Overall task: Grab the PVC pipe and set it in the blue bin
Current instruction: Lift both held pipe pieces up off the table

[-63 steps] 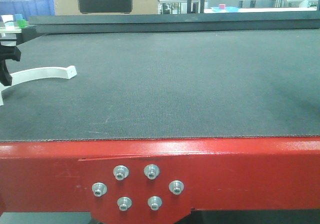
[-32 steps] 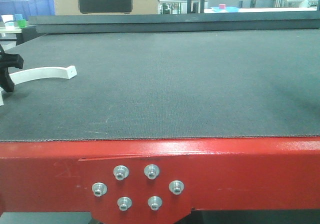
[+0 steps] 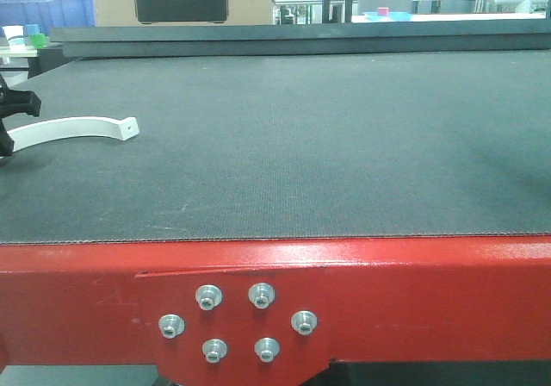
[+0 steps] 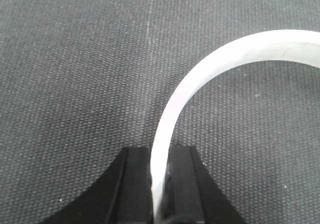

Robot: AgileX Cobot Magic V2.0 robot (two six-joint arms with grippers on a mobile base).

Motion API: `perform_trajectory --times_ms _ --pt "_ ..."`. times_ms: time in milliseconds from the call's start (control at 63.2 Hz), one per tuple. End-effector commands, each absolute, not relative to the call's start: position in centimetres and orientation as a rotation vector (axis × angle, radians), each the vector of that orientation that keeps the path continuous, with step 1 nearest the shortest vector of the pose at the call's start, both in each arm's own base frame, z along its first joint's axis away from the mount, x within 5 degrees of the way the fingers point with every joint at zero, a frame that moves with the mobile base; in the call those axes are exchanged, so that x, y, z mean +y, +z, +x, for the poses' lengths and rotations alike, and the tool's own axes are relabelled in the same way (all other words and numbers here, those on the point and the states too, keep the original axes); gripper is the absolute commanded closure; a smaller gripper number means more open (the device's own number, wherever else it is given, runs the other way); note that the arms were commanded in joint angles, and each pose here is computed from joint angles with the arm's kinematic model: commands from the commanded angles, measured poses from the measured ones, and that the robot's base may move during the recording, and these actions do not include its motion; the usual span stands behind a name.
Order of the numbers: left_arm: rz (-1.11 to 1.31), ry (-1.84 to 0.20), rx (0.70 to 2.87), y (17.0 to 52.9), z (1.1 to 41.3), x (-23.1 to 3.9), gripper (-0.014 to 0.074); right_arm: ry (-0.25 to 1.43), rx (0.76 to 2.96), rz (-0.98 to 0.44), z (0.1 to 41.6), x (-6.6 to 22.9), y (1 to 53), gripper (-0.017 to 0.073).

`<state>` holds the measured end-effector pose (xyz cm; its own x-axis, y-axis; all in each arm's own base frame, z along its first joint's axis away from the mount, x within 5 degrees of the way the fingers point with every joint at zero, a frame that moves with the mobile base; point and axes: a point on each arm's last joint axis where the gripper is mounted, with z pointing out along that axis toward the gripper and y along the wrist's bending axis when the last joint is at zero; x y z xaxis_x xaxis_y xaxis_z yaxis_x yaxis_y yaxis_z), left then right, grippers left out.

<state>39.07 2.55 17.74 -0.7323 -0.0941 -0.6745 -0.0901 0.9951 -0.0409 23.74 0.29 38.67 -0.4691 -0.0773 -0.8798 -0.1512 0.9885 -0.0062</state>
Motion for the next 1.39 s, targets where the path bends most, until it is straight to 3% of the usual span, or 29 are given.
perform_trajectory --times_ms 0,190,443,981,1377 --pt "-0.129 -0.003 2.381 18.0 39.2 2.7 0.0704 0.078 2.013 -0.153 23.4 0.3 39.4 0.0727" --pt "-0.124 -0.002 2.332 20.1 38.8 2.7 0.0704 0.073 1.98 -0.154 22.5 0.3 40.2 0.0727" --pt "-0.113 -0.004 2.221 25.9 36.7 2.5 0.0704 0.065 1.911 -0.156 20.5 0.4 41.7 0.0727" --pt "-0.09 -0.019 1.903 39.5 25.8 1.5 0.0704 0.068 1.763 -0.164 13.1 1.0 44.2 0.0727" --pt "-0.081 -0.02 1.786 40.0 17.3 0.9 0.0704 0.103 1.706 -0.119 8.7 1.3 42.5 0.0727"
